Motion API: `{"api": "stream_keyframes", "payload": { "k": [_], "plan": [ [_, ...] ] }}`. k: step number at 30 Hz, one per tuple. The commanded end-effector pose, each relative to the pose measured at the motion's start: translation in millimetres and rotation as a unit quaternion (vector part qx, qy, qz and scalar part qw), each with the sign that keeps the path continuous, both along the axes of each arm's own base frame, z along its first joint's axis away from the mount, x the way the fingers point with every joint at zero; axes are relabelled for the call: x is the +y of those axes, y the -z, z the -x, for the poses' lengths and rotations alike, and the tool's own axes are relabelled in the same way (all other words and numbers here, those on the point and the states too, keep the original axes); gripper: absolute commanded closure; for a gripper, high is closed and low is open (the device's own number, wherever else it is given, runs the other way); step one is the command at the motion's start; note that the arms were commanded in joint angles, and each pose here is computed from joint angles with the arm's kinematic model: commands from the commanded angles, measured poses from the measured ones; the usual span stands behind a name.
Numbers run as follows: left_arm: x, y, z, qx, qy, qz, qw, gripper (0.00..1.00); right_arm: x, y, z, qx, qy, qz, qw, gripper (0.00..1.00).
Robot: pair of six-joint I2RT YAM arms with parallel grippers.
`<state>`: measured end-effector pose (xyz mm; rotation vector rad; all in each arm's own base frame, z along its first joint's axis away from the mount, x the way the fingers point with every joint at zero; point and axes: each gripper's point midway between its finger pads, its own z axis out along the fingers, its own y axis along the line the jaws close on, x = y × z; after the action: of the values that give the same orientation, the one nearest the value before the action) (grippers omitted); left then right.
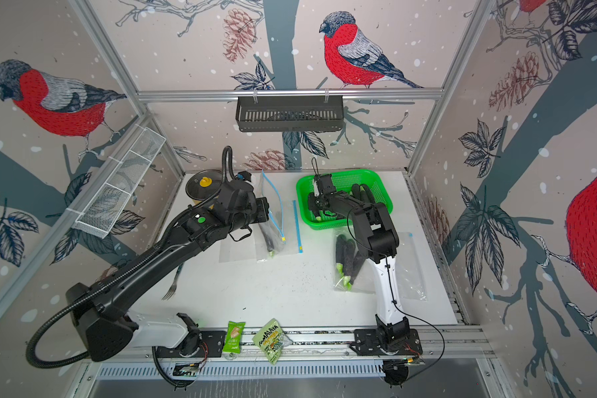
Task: Place the eggplant in a zip-top bag and seal the zipper
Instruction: Pick up the eggplant from the basket, then place the eggplant in the zipper food storage bag.
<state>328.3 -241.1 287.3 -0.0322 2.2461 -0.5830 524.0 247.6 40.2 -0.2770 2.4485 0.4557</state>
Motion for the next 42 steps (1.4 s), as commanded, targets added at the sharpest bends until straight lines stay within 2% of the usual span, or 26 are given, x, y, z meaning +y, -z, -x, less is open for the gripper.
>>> {"api": "stream_keyframes", "payload": {
  "k": [1, 6, 10, 12, 14, 17, 20, 24, 29, 38, 42],
  "plan": [
    [-4, -7, -3, -0.013, 0.007, 0.011, 1.000, 1.00, -3, -28, 2, -0.024, 0.004, -0.003, 1.000, 0.66],
    [-10, -5, -5, -0.011, 0.016, 0.014, 1.000, 1.00, -5, -118, 12, -0.100, -0.002, -0.039, 0.994, 0.68],
    [-13, -4, -6, -0.009, 0.021, 0.013, 1.000, 1.00, 4, -205, 42, -0.181, -0.035, -0.118, 0.976, 0.69],
    [-13, -5, -7, -0.009, 0.021, 0.014, 1.000, 1.00, 16, -250, 65, -0.230, -0.064, -0.164, 0.957, 0.69],
    [-15, -5, -7, -0.009, 0.024, 0.016, 1.000, 1.00, 29, -292, 92, -0.278, -0.098, -0.218, 0.930, 0.69],
    [-17, -7, -7, -0.010, 0.027, 0.019, 0.999, 1.00, 45, -335, 125, -0.333, -0.127, -0.269, 0.895, 0.69],
    [-19, -7, -7, -0.008, 0.031, 0.021, 0.999, 1.00, 60, -361, 149, -0.361, -0.146, -0.300, 0.871, 0.69],
    [-18, -9, -6, -0.010, 0.032, 0.025, 0.999, 1.00, 78, -380, 173, -0.385, -0.166, -0.332, 0.845, 0.69],
    [-18, -8, -4, -0.010, 0.032, 0.029, 0.999, 1.00, 98, -375, 180, -0.380, -0.173, -0.354, 0.837, 0.69],
    [-18, -17, -1, -0.020, 0.038, 0.040, 0.998, 1.00, 109, -332, 174, -0.353, -0.150, -0.337, 0.860, 0.68],
    [-17, -19, 0, -0.023, 0.038, 0.041, 0.998, 1.00, 110, -321, 174, -0.348, -0.141, -0.335, 0.864, 0.67]
  ]
}}
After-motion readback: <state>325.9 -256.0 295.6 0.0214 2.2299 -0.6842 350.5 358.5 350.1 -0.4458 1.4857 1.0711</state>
